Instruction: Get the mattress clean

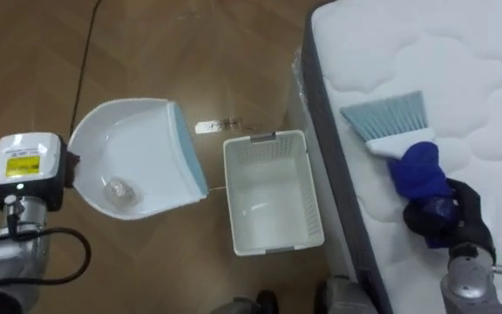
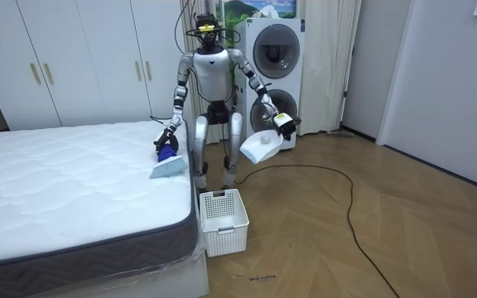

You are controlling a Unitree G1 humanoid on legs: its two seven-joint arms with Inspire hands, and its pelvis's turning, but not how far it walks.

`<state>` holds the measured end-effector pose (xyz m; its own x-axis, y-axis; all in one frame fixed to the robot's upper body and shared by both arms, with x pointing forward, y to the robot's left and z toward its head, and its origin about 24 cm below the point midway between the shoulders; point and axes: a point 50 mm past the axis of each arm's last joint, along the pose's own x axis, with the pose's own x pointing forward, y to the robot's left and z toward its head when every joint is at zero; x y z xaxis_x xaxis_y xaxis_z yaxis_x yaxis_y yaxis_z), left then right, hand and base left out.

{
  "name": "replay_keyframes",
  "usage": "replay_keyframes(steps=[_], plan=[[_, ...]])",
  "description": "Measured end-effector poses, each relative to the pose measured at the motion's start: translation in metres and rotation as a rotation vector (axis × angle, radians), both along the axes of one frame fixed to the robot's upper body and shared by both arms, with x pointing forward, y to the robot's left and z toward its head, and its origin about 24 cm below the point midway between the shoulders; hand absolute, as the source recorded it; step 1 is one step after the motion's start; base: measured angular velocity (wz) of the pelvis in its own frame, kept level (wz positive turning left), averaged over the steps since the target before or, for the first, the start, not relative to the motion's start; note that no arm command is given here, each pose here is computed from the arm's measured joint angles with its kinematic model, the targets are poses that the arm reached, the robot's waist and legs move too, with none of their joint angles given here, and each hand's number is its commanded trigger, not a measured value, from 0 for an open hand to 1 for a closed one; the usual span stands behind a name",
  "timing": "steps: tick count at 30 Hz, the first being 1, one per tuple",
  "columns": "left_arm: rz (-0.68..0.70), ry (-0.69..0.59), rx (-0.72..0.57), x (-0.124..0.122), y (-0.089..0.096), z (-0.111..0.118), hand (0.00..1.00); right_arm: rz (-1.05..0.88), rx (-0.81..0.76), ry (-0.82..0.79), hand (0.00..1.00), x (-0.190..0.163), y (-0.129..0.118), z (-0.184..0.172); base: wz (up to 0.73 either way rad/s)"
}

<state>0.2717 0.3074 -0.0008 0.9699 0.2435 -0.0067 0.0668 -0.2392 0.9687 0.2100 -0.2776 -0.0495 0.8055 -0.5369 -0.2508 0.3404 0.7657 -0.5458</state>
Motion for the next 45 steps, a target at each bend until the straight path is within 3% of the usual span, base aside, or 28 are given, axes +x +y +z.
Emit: replay_keyframes(steps=[4,10,25,36,45], plan=[[-0.049,0.092,0.143,0.0,0.006,0.003,1.0,0.029,-0.011,-0.003,0.0,0.002,0.002,0.002,-0.03],[-0.055,0.164,0.208,0.003,0.011,0.006,1.0,0.123,-0.117,-0.018,0.0,0.012,0.002,0.013,-0.07],[0.012,0.352,0.309,-0.003,0.033,0.015,1.0,0.184,-0.092,-0.109,0.0,0.031,0.012,0.029,-0.07],[0.046,0.451,0.304,-0.007,0.038,0.01,1.0,0.235,-0.098,-0.106,0.0,0.034,0.019,0.03,0.01],[0.069,0.31,0.06,-0.006,0.037,0.011,1.0,0.157,-0.005,-0.147,0.0,0.03,0.018,0.027,0.0]])
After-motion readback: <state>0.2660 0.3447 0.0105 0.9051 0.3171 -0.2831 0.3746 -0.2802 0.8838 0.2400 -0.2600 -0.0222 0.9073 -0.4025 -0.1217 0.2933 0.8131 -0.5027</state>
